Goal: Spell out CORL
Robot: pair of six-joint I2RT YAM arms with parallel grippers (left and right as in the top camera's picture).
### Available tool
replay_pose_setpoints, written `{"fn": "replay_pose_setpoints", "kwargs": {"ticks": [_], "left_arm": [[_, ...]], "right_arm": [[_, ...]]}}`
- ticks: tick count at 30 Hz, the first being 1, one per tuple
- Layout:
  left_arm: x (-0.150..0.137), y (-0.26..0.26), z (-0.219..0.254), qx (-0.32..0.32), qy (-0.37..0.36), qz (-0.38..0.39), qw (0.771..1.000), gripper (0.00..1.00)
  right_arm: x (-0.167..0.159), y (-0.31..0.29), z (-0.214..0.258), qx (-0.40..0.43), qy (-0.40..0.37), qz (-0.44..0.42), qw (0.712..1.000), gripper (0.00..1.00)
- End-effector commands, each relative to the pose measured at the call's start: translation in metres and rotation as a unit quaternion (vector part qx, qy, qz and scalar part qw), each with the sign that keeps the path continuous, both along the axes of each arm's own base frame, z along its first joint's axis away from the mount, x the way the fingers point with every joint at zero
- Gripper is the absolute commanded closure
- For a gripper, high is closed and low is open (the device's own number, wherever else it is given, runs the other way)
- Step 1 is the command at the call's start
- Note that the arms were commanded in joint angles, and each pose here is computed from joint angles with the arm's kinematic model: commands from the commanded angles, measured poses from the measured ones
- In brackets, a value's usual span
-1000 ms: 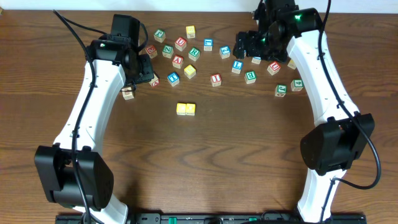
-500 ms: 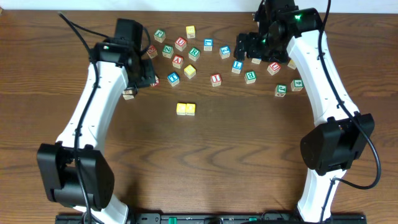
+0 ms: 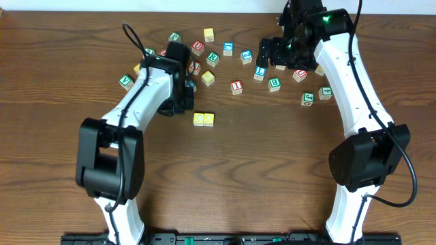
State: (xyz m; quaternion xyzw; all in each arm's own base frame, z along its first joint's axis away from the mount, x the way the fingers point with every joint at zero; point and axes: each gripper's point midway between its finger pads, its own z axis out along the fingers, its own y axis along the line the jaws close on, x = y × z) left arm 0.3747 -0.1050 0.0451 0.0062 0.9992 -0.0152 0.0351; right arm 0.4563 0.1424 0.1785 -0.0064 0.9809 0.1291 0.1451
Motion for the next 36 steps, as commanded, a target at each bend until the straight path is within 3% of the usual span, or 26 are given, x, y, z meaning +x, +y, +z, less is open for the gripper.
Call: {"fn": "replay_pose_setpoints", "kwargs": {"ticks": [1,8,17,36], "left_arm": [[-0.007,-0.008,-0.019,-0.020,0.026,-0.033,0.999,0.93],[0.002,-0.021,-0.025,-0.052,0.006,-0.048,0.998,0.93],[-0.009,-0.035,-0.032,-0.076,0.019,-0.060,0.995,0.92],[-0.011,-0.062,-0.030,-0.093,0.011,-0.063,0.994,0.93]], "right_arm": [[0.003,0.003,0.005,-0.001,-0.007,-0.002,1.000,0.01],[0.001,0.002,0.004,-0.002,-0.002,-0.002,1.000,0.01],[0.001,0.002,0.004,-0.002,-0.002,-0.002,1.000,0.01],[-0.004,0.001,0.002,-0.006,0.007,0.002,1.000,0.01]]}}
